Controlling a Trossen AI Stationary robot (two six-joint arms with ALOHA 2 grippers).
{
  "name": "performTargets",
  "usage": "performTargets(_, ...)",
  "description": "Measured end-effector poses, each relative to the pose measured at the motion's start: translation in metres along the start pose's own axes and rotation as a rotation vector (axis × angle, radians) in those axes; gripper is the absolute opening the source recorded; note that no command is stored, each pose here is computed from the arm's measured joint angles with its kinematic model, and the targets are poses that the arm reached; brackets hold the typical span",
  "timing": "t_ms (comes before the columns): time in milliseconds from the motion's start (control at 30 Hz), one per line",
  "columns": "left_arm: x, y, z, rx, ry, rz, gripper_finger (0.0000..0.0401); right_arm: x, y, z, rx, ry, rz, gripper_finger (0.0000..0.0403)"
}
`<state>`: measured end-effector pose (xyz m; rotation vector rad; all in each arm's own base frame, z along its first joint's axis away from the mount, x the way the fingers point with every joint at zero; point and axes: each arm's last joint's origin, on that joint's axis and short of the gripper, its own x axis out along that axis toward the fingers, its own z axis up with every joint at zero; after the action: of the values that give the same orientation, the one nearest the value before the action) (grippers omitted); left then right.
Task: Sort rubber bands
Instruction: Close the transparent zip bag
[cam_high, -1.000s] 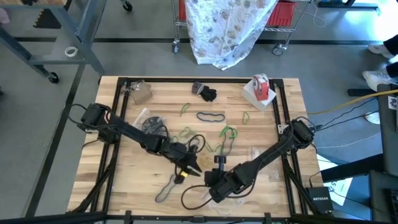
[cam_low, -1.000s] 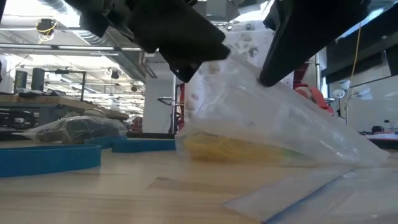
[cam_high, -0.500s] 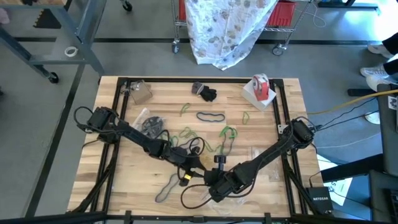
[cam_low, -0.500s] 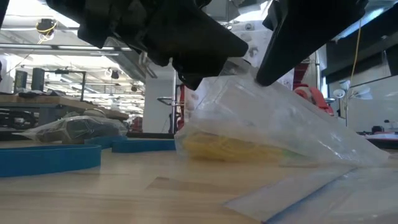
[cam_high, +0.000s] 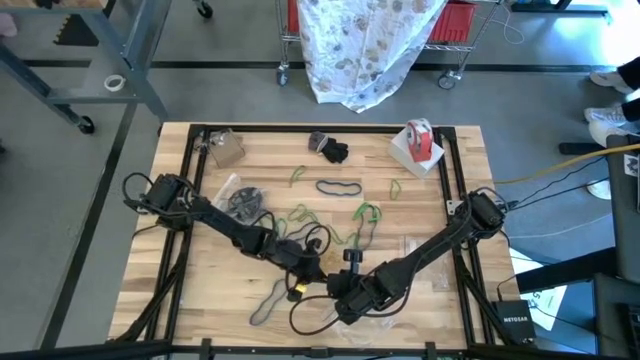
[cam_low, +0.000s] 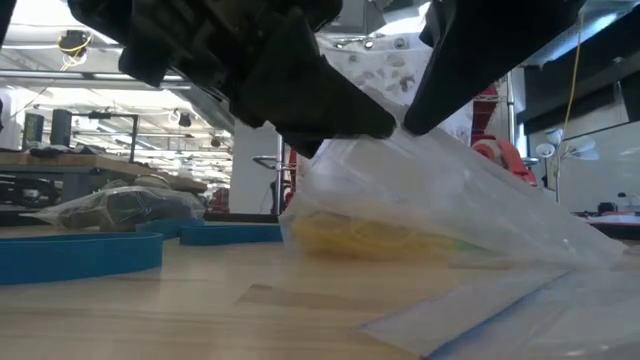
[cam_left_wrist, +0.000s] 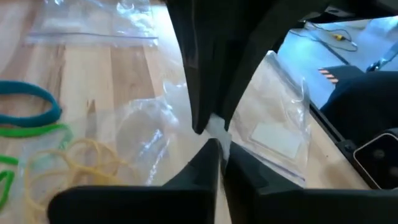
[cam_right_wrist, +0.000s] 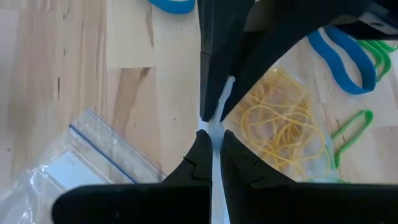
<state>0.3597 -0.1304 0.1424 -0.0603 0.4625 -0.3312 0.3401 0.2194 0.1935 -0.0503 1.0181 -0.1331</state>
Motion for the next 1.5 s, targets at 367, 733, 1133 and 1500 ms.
performTargets(367, -0.007, -0.001, 0.01, 0.014, -0.031, 0.024, 0.0, -0.023, -0.007, 0.004, 0.127, -0.017, 0.023, 0.008)
performTargets(733, -0.021, -0.004, 0.028, 0.04, -0.076, 0.018, 0.0, -0.048, 0.002, 0.002, 0.121, -0.194, -0.093, 0.0133)
performTargets(1133, -0.026, -0.006, 0.035, 0.052, -0.102, 0.013, 0.0, -0.043, -0.005, 0.012, 0.089, -0.203, -0.065, 0.0078)
performTargets(1500, -0.027, -0.006, 0.036, 0.065, -0.104, 0.026, 0.0, -0.042, -0.006, 0.011, 0.094, -0.156, -0.02, 0.0021)
